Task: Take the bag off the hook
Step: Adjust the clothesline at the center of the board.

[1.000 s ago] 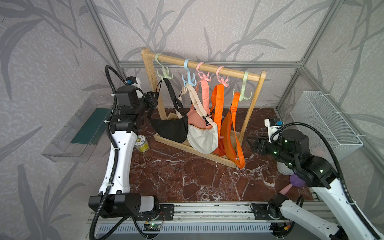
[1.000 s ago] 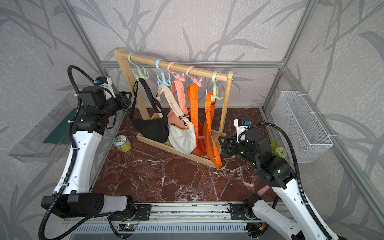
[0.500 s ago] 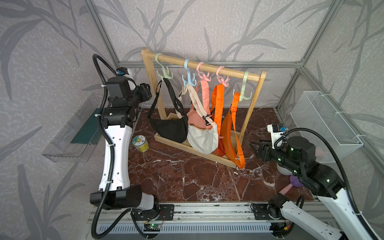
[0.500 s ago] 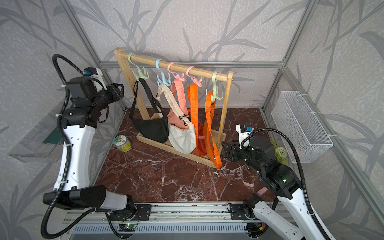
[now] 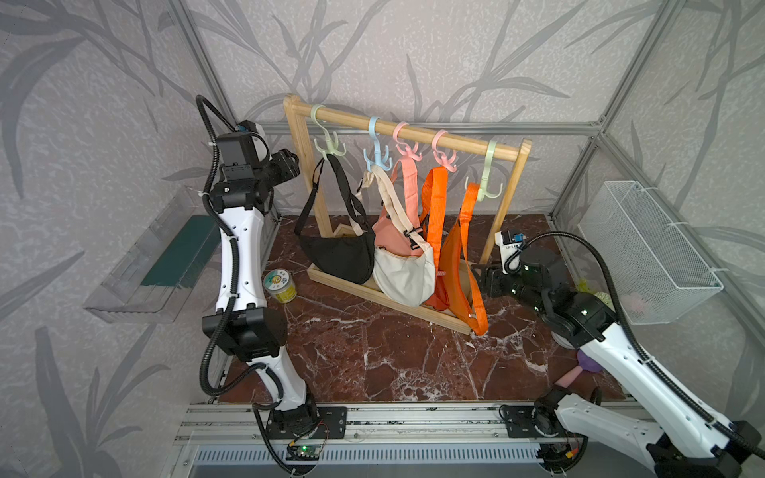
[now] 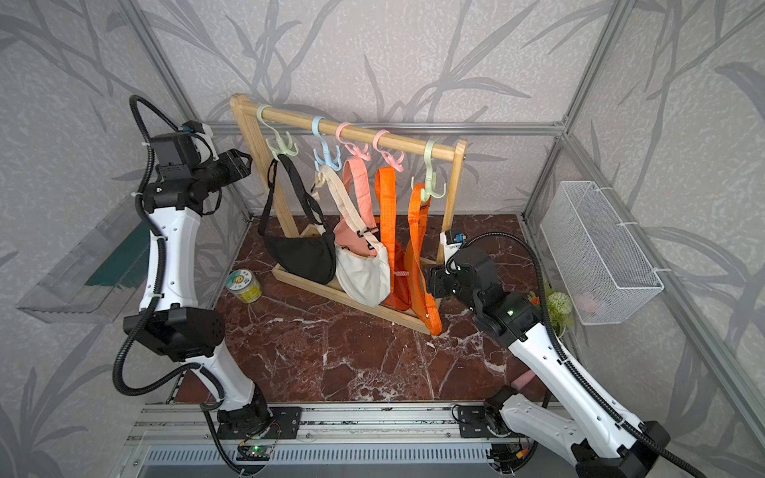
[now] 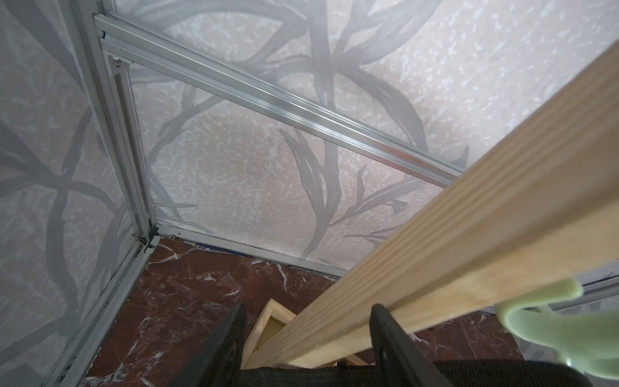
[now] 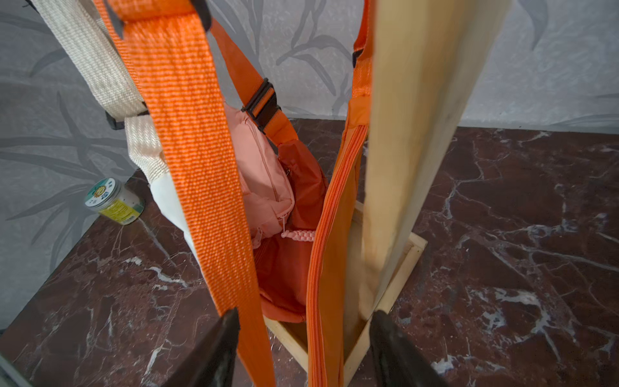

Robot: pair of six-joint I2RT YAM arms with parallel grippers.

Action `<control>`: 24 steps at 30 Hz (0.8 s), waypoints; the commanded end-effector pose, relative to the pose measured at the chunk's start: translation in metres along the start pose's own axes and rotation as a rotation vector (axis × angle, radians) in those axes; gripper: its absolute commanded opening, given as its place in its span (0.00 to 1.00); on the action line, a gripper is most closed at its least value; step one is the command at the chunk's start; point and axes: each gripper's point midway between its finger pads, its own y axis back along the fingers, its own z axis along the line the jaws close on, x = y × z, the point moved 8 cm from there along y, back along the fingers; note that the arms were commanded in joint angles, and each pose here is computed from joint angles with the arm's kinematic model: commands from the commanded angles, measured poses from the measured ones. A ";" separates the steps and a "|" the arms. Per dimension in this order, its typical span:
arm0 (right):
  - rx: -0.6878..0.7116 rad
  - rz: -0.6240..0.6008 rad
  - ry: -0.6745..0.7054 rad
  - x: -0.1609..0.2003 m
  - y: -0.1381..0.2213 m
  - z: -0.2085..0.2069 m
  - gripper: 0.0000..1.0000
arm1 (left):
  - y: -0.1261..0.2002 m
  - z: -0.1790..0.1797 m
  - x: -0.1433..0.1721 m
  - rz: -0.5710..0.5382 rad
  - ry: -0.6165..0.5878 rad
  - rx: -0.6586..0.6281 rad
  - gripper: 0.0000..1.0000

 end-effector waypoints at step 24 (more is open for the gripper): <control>0.124 -0.123 0.044 -0.033 0.008 -0.011 0.71 | 0.003 -0.019 0.010 -0.095 -0.096 0.265 0.69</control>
